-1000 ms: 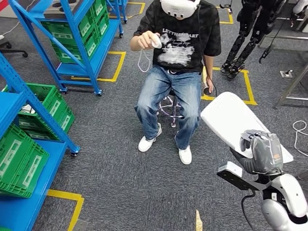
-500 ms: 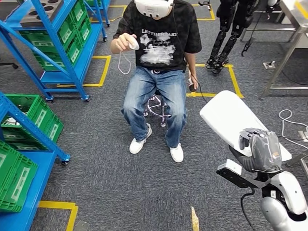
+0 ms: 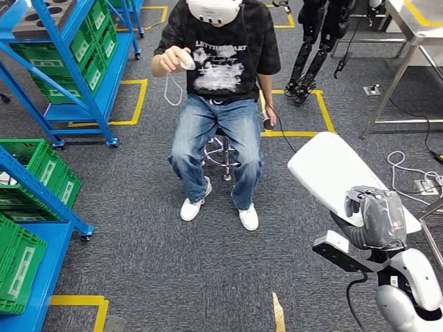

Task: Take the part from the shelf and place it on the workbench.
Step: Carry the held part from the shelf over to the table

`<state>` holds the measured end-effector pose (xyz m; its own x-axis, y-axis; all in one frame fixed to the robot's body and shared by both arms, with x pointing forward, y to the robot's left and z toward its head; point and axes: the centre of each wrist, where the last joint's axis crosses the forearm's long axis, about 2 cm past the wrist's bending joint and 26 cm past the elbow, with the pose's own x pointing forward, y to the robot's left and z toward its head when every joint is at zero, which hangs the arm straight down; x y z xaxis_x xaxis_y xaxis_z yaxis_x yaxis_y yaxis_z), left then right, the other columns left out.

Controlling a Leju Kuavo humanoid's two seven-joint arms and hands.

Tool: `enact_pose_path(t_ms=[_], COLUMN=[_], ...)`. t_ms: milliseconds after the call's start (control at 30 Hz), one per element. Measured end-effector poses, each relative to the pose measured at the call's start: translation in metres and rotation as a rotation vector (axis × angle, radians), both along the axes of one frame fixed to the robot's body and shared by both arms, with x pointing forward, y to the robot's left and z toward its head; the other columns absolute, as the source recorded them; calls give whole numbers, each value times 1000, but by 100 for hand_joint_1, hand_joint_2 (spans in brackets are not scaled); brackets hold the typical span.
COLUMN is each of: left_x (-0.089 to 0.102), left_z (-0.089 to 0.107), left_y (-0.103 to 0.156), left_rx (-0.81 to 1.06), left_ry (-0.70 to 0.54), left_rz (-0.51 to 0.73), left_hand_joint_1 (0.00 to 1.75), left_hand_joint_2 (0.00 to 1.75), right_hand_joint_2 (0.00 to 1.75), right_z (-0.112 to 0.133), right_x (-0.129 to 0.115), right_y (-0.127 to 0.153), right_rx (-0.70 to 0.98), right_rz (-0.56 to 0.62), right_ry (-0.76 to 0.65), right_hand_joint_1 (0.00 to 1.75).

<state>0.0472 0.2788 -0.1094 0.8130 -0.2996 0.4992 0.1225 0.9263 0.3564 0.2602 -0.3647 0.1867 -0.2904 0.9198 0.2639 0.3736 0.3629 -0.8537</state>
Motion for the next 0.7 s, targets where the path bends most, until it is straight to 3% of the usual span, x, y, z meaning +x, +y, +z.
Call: enact_pose_path(t_ms=[700], left_x=[0], left_z=[0], left_y=[0], left_rx=[-1], left_ry=[0], left_rz=[0], left_hand_joint_1=[0], left_hand_joint_2=[175], right_hand_joint_2=[175], right_z=[0], right_x=[-1], right_y=[-1], right_rx=[9], right_rz=[1], right_ry=[5], right_hand_joint_1=[175])
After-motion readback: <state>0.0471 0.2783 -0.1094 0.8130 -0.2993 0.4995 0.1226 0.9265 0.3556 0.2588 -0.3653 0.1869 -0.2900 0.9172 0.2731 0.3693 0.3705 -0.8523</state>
